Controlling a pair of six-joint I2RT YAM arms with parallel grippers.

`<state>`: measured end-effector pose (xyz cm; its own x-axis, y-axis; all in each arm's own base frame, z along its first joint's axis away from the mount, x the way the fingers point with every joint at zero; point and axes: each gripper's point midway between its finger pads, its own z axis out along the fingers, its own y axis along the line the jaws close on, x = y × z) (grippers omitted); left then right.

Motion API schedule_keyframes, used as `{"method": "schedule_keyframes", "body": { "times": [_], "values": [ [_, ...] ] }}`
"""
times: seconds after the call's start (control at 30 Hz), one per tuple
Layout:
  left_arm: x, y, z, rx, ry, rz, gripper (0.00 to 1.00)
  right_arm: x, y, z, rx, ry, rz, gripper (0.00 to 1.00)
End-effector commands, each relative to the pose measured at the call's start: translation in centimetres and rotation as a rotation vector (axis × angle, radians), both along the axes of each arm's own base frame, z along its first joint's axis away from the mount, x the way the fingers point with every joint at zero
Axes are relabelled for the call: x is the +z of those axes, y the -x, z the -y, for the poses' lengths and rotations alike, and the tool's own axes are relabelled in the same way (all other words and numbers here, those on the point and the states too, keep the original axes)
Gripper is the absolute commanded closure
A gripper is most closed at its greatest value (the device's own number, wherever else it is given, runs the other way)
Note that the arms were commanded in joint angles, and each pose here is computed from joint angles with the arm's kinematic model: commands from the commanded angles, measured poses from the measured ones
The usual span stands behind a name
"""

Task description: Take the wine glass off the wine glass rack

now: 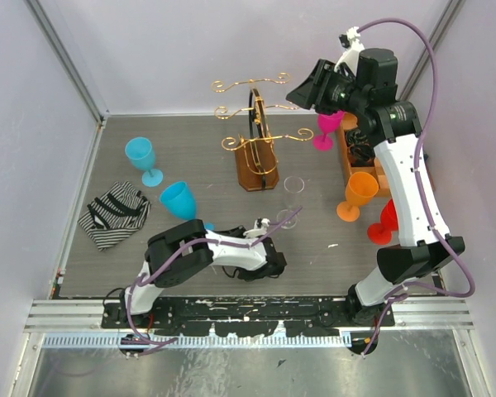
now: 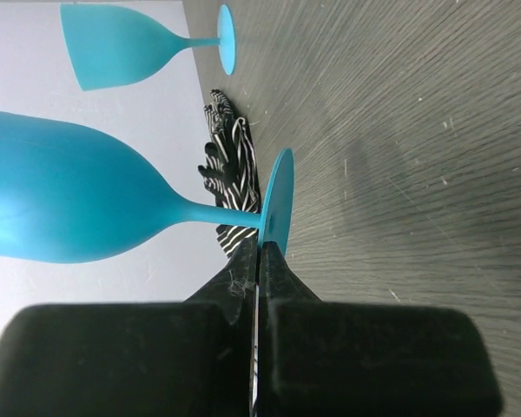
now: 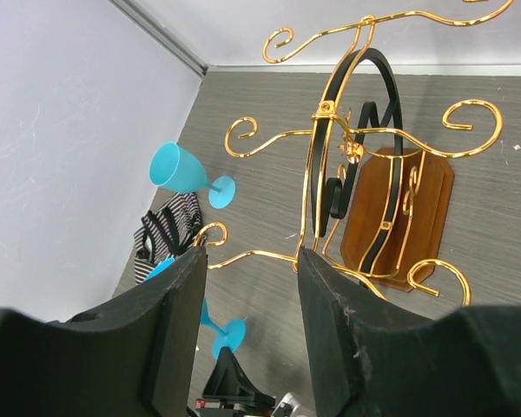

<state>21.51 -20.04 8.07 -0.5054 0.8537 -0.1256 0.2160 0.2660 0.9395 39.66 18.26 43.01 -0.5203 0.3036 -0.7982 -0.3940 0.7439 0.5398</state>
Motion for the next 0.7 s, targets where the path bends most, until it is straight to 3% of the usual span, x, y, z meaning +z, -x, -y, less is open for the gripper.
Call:
{"method": "schedule_keyframes", "body": {
  "times": [0.0, 0.3, 0.53, 0.67],
  "values": [
    [0.3, -0.9, 1.6, -0.024, 0.081, 0.079, 1.00, 4.4, 1.6, 0.7, -0.006, -0.014, 0.130, 0.48],
    [-2.2, -0.5, 4.1, 0.005, 0.226, -0.009, 1.00, 4.7, 1.8, 0.8, -0.012, -0.017, 0.135, 0.48],
    [-3.9, -1.0, 3.8, 0.012, 0.124, 0.052, 1.00, 4.5, 1.6, 0.7, -0.008, -0.017, 0.126, 0.48],
    [-6.3, -0.5, 3.9, 0.038, 0.145, 0.012, 1.00, 4.4, 1.6, 0.7, -0.010, -0.016, 0.125, 0.48]
  ]
}}
